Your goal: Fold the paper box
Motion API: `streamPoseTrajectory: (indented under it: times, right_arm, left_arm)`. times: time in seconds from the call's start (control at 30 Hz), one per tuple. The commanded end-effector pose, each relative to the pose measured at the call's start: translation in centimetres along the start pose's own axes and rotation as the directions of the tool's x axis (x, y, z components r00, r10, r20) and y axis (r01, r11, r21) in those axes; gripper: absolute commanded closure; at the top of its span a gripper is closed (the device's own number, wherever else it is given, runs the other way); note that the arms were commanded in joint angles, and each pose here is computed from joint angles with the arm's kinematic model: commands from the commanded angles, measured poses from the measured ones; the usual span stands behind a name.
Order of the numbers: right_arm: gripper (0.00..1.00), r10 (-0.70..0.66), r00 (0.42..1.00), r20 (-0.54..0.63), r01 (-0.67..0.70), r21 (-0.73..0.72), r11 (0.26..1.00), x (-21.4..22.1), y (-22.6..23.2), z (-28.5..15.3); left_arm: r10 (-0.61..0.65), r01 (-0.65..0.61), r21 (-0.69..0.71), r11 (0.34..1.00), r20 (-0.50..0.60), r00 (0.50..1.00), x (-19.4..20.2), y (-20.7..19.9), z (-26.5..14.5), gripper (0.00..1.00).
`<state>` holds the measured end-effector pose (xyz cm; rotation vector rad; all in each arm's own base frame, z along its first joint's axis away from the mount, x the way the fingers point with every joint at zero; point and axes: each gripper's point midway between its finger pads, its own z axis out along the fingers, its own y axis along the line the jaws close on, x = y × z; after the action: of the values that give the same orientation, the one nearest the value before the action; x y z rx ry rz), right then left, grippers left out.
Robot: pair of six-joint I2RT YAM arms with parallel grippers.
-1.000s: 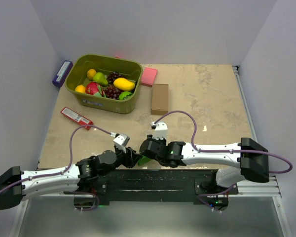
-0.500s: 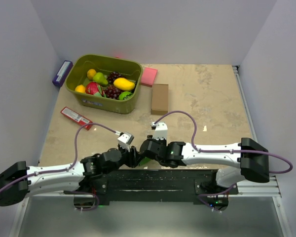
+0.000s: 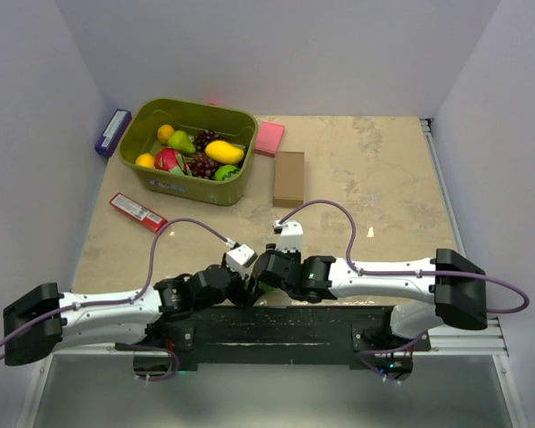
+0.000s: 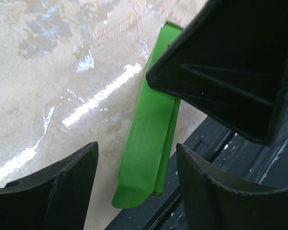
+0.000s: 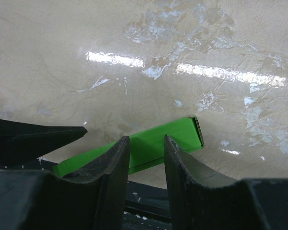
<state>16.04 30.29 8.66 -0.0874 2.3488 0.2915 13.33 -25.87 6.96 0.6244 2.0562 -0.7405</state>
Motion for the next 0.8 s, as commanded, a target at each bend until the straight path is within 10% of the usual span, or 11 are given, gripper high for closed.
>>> streamPoseTrajectory:
  times: [0.0,0.33,0.77]
  right_arm:
    - [0.62,-0.114,0.95,-0.291,0.151,0.108,0.983,8.3,-5.2,0.3]
    - [0.62,-0.108,0.952,-0.288,0.147,0.116,0.982,8.3,-5.4,0.4]
    - [0.26,0.093,0.994,-0.059,-0.097,-0.073,0.993,-4.2,-4.3,-0.3]
  left_arm:
    - [0.091,-0.091,0.05,0.995,0.01,0.996,-1.7,-1.4,0.6,0.32]
    - [0.18,-0.181,0.055,0.982,0.028,0.983,-1.9,-1.3,0.6,0.77]
    - [0.229,-0.202,-0.28,0.938,0.068,0.971,-6.9,2.9,0.6,0.87]
